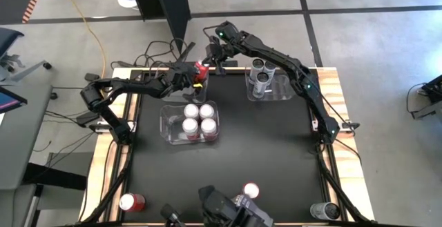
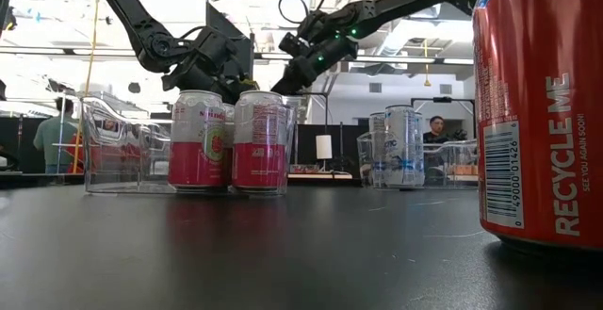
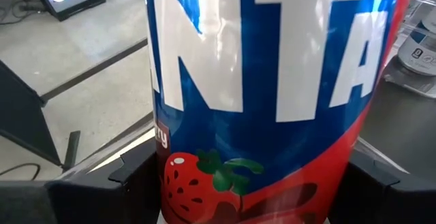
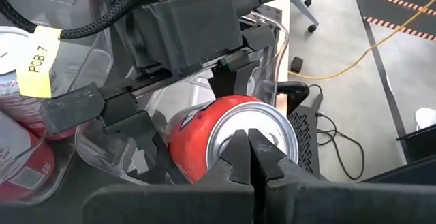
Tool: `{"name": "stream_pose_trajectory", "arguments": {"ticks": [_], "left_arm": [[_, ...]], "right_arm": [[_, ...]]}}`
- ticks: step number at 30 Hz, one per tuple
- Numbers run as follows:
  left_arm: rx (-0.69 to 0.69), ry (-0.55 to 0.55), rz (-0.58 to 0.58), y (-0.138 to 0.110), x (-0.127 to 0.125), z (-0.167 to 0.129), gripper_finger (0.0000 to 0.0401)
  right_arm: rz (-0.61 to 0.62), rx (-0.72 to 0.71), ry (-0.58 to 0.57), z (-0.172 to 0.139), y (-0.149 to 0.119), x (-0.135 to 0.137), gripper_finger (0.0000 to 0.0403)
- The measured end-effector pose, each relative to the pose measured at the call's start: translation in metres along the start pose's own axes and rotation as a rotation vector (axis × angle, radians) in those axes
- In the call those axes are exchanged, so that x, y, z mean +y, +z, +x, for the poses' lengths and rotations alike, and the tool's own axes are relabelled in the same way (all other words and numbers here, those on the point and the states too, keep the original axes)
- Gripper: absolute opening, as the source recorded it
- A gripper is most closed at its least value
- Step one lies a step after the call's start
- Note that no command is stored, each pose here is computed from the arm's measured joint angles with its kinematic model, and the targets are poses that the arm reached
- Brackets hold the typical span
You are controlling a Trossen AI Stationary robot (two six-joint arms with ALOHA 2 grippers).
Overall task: Sort soda cans
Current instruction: Put the right orange soda can into the top left transparent bin
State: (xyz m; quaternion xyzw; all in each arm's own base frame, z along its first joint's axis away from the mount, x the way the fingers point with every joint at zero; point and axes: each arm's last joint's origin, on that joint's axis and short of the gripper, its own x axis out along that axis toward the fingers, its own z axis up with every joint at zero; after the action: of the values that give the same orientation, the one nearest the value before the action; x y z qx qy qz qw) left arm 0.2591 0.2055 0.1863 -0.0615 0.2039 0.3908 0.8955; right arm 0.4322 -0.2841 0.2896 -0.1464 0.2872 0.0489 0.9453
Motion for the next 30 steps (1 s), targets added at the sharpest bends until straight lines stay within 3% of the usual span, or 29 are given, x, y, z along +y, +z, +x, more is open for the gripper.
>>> {"name": "stream_pose_trajectory", "arguments": {"ticks": [7, 13, 30], "left_arm": [[-0.006, 0.0, -0.001, 0.001, 0.0, 0.0, 0.0294], [-0.016, -0.001, -0.005, 0.002, 0.0, 0.0, 0.0322], [-0.025, 0.001, -0.002, 0.002, 0.001, 0.0, 0.032]], "right_arm": [[-0.008, 0.002, 0.009, 0.002, 0.002, 0.004, 0.0], [-0.012, -0.007, 0.026, 0.005, 0.006, 0.008, 0.0], [0.03, 0.024, 0.05, 0.007, 0.006, 0.015, 0.0]]}}
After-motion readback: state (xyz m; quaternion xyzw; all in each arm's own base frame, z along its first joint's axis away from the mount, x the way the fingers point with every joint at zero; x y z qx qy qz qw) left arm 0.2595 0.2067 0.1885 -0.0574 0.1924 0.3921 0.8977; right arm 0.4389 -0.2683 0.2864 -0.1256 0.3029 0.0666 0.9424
